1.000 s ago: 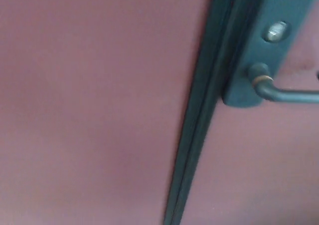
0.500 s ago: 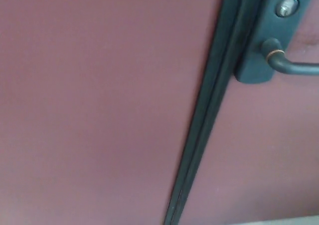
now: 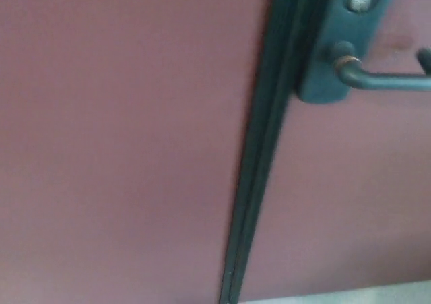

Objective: The robot walks towards the door handle and put its right hand on it and twist the handle

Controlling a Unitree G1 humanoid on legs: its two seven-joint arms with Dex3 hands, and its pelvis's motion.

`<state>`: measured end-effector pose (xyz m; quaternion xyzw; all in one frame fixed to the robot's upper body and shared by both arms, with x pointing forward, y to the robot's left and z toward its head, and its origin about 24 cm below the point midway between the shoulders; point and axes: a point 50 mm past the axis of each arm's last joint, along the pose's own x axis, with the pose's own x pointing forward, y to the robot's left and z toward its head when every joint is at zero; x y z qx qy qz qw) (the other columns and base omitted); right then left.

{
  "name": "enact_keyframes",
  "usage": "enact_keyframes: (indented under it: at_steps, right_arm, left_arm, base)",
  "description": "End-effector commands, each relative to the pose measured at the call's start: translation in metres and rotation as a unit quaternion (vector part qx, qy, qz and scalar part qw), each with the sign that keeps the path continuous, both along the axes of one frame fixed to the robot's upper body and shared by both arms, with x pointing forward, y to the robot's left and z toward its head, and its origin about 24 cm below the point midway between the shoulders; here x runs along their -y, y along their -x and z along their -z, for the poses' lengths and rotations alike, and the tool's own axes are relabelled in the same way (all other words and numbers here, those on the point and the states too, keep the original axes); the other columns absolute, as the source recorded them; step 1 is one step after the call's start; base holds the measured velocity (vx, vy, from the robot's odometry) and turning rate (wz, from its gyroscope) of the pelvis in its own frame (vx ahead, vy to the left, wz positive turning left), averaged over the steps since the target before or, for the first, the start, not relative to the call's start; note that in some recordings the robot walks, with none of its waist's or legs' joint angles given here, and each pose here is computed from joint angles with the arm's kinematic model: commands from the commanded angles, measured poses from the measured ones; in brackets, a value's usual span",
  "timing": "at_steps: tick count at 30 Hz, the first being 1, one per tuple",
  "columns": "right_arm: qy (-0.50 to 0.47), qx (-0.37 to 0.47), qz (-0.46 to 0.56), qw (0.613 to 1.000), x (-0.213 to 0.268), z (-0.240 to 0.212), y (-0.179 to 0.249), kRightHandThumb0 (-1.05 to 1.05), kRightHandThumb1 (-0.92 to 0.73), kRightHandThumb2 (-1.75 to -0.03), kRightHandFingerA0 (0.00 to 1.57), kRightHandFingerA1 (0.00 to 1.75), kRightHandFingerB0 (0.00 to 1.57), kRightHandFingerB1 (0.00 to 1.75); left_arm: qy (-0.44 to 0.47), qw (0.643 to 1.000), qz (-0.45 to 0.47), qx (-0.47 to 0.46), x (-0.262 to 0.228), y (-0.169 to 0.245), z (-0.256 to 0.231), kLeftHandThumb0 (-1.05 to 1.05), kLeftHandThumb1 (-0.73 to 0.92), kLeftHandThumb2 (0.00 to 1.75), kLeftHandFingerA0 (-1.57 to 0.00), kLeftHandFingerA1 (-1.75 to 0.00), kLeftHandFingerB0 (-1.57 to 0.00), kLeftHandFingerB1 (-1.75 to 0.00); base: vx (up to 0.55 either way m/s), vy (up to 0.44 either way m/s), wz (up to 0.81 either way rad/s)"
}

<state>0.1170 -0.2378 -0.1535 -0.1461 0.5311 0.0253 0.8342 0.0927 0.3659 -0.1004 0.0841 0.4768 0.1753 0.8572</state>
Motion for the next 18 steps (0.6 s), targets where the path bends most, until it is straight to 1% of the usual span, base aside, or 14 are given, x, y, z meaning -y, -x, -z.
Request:
enact_keyframes:
  at_steps: [1, 3, 8, 11, 12, 18]
  right_arm:
    - [0.002, -0.01, -0.009, 1.0, -0.001, 0.002, 0.005, -0.34, -0.6, -0.72, 0.54, 0.53, 0.36, 0.43]
    - [0.001, -0.007, -0.006, 1.0, -0.002, 0.001, 0.002, -0.34, -0.61, -0.72, 0.54, 0.53, 0.36, 0.43]
    - [-0.007, -0.004, 0.003, 1.0, -0.002, 0.001, -0.001, -0.34, -0.61, -0.73, 0.55, 0.53, 0.37, 0.44]
    - [-0.007, -0.004, 0.004, 1.0, -0.002, 0.001, -0.001, -0.34, -0.61, -0.73, 0.55, 0.53, 0.37, 0.44]
    - [-0.012, -0.004, 0.002, 1.0, -0.002, 0.0, -0.001, -0.26, -0.71, -0.61, 0.58, 0.46, 0.41, 0.37]
    - [-0.013, -0.009, -0.002, 1.0, -0.003, 0.001, -0.001, -0.26, -0.71, -0.61, 0.57, 0.46, 0.41, 0.37]
  left_arm:
    - [-0.004, 1.0, 0.004, 0.0, -0.003, 0.0, -0.002, -0.12, 0.64, 0.58, -0.65, -0.49, -0.49, -0.41]
    - [-0.006, 1.0, 0.008, 0.002, -0.003, -0.003, -0.003, -0.12, 0.64, 0.58, -0.64, -0.49, -0.49, -0.41]
    - [-0.009, 1.0, 0.008, 0.006, -0.003, -0.009, -0.004, -0.12, 0.64, 0.58, -0.64, -0.49, -0.48, -0.41]
    - [-0.009, 1.0, 0.007, 0.006, -0.003, -0.009, -0.004, -0.12, 0.64, 0.58, -0.64, -0.49, -0.48, -0.41]
    - [-0.009, 1.0, 0.011, 0.004, -0.003, -0.01, -0.004, -0.13, 0.64, 0.58, -0.64, -0.49, -0.48, -0.41]
    - [-0.011, 1.0, 0.018, 0.004, -0.004, -0.009, -0.005, -0.12, 0.64, 0.58, -0.64, -0.49, -0.48, -0.41]
  base:
    - [-0.03, -0.177, -0.07]
    - [-0.01, -0.121, -0.02]
    - [0.0, 0.0, 0.0]
    - [0.05, 0.128, 0.18]
    - [0.14, 0.098, -0.45]
    - [0.02, 0.012, 0.08]
